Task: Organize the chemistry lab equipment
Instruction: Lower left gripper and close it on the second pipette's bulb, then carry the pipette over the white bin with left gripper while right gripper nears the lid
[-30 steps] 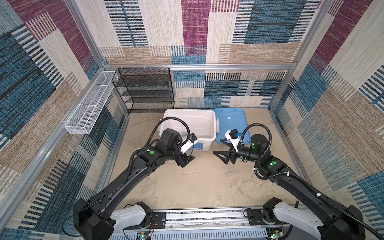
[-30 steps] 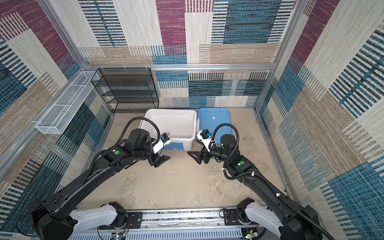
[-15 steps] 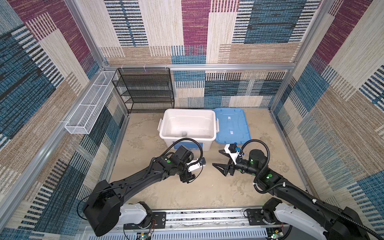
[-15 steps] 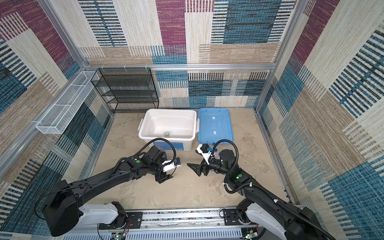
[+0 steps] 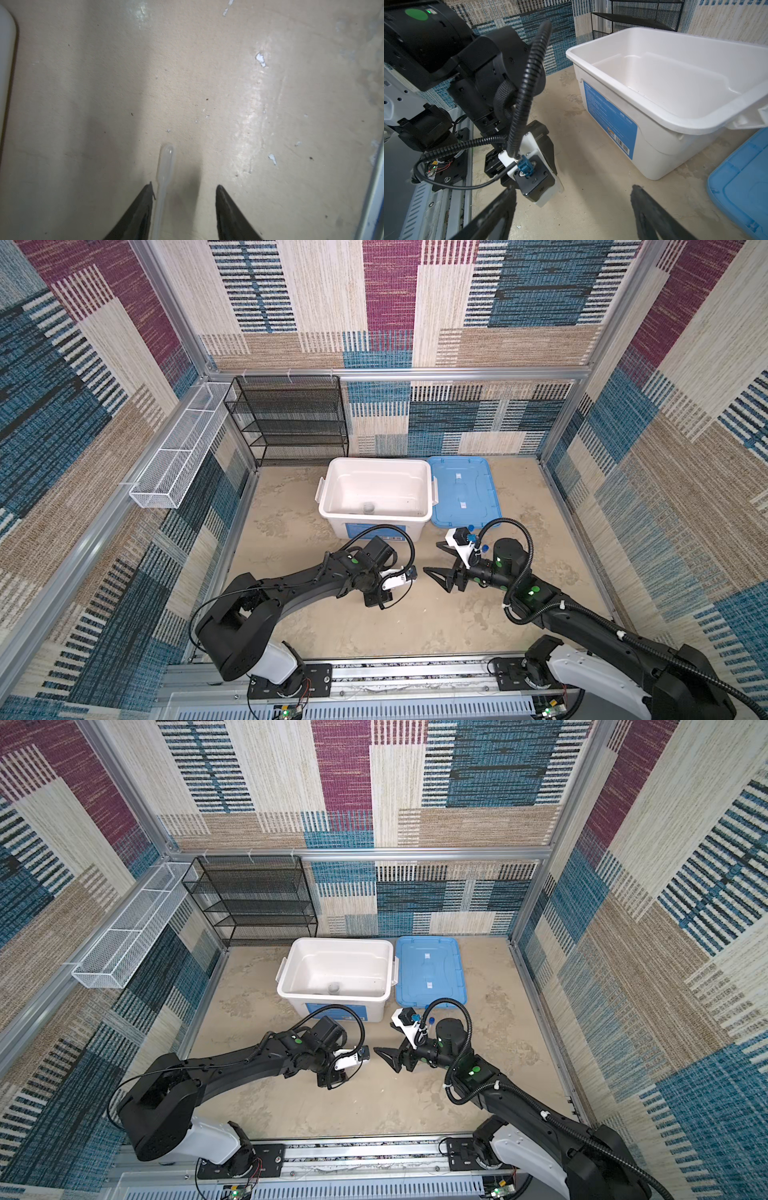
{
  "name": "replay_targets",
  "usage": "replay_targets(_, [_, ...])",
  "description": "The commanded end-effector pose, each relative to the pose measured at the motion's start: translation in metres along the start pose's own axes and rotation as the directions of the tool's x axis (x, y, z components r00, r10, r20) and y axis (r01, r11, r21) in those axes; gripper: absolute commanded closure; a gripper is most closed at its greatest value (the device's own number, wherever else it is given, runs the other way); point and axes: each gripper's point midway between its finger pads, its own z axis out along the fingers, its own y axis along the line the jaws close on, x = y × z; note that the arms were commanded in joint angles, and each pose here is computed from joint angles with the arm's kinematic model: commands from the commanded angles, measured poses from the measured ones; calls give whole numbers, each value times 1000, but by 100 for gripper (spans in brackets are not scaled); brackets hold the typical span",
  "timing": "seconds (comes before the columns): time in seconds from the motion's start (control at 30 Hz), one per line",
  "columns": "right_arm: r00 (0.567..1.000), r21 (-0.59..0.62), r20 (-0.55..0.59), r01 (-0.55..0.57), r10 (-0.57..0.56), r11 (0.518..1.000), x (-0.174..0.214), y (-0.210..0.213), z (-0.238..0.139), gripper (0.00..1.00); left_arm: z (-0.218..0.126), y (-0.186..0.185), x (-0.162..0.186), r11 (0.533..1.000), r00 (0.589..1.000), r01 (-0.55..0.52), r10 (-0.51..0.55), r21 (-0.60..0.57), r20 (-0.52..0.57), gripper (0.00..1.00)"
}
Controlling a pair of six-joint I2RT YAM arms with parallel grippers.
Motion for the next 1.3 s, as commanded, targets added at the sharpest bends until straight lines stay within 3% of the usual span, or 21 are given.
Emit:
replay_targets(0.0, [999,45,32,0,-1,999,-10,-6,-2,12,1,12,3,997,998,-52,50,-61,-34,49])
replay_targets(0.13, [999,45,52,8,-11,999,-14,-4,-6,12,5,8,-5,999,999,-47,47,-25,0,50])
replay_targets(1.27, [999,79,50,12,-16,997,-13,-10,-7,12,26,9,1,999,993,-33,32,-6,-113,77])
